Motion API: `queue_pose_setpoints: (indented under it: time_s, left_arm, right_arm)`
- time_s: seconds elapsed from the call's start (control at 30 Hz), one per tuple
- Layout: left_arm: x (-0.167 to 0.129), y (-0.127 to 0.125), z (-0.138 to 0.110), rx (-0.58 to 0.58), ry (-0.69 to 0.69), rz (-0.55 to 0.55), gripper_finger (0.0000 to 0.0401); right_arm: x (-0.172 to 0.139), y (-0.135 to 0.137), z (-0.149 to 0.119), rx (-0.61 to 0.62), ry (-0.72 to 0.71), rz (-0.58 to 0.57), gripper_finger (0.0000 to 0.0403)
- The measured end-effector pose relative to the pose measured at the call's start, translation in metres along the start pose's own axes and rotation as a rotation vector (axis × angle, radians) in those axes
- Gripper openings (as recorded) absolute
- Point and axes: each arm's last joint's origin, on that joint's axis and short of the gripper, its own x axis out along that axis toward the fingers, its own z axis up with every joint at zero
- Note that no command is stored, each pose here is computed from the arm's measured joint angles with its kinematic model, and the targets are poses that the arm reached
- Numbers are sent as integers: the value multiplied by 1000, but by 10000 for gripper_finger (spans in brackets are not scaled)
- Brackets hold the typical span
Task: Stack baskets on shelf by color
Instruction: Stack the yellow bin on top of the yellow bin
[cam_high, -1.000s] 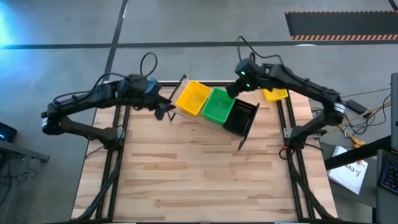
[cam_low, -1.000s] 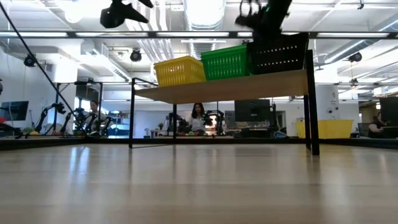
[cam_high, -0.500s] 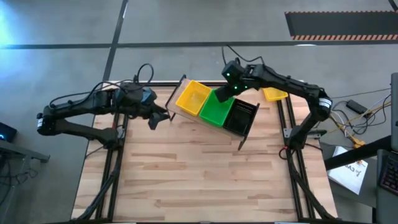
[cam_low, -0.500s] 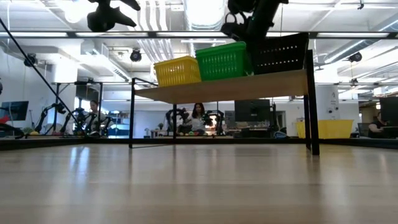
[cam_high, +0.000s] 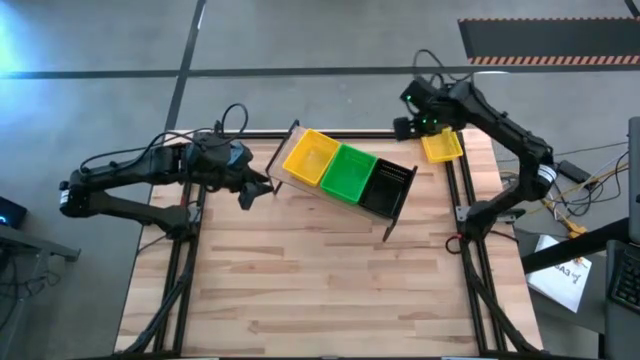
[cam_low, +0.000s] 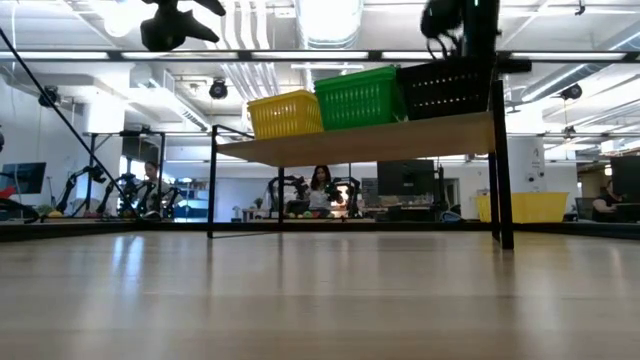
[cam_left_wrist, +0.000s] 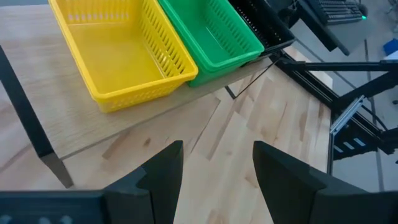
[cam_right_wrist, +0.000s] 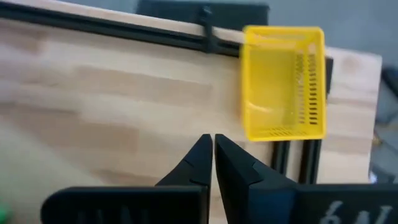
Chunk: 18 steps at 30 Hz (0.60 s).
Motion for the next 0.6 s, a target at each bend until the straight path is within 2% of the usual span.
queue_pose_setpoints:
  time_s: [0.13, 0.33, 0.47, 0.6]
  left_arm:
    - [2, 0, 0, -7, 2, 1, 178]
    - [2, 0, 0, -10, 1, 0, 178]
    - [5, 0, 2, -10, -21, 18, 178]
    - [14, -3, 8, -10, -63, 3, 178]
  right_arm:
    - [34, -21, 17, 47, 56, 0, 31]
    - [90, -45, 39, 61, 115, -51, 100]
    - [127, -52, 49, 25, 197, -93, 148]
    - [158, -52, 53, -27, 275, -112, 176]
